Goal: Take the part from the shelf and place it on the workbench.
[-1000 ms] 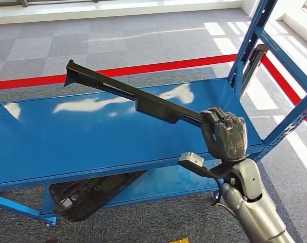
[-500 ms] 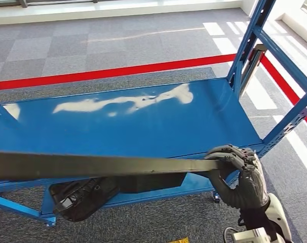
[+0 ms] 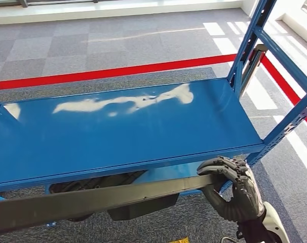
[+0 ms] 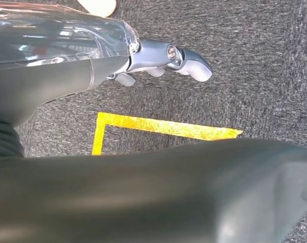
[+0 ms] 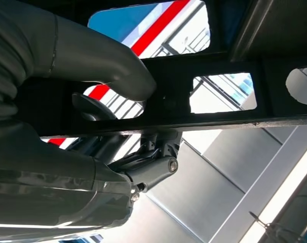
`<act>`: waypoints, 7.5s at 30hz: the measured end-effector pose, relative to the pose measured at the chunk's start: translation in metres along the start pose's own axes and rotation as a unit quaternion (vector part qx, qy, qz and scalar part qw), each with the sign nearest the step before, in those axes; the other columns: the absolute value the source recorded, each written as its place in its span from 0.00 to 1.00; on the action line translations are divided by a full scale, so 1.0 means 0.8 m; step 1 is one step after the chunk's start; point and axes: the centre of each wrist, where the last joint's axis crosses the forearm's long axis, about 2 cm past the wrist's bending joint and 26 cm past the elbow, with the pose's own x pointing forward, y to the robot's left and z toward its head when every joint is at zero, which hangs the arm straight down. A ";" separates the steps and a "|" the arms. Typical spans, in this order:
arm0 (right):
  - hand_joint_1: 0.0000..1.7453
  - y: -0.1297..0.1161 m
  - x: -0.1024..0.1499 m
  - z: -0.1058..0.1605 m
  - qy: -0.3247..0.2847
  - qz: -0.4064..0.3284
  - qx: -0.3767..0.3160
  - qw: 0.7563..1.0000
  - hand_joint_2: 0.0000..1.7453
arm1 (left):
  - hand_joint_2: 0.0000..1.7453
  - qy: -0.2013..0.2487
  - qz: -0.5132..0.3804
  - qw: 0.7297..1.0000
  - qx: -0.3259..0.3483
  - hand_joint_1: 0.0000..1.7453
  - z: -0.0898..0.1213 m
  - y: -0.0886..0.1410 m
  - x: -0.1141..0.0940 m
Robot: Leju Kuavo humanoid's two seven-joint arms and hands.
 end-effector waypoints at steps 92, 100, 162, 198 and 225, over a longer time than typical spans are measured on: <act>1.00 0.056 -0.021 0.054 0.151 -0.224 0.012 0.963 1.00 | 1.00 0.017 -0.131 0.991 -0.001 0.00 -0.012 0.029 0.013; 1.00 0.059 -0.016 0.065 0.149 -0.218 0.005 0.964 1.00 | 1.00 0.011 -0.145 0.989 -0.001 0.00 -0.017 0.036 0.019; 1.00 0.057 -0.018 0.045 0.090 -0.258 0.065 0.960 1.00 | 1.00 0.007 -0.137 0.991 -0.007 0.00 -0.022 0.026 0.035; 1.00 0.045 -0.030 0.015 0.053 -0.261 0.101 0.958 1.00 | 1.00 0.012 -0.121 0.993 0.001 0.00 -0.014 0.018 0.021; 1.00 0.055 -0.052 -0.002 0.034 -0.250 0.085 0.964 1.00 | 1.00 0.005 -0.127 0.992 0.014 0.00 -0.026 0.048 0.035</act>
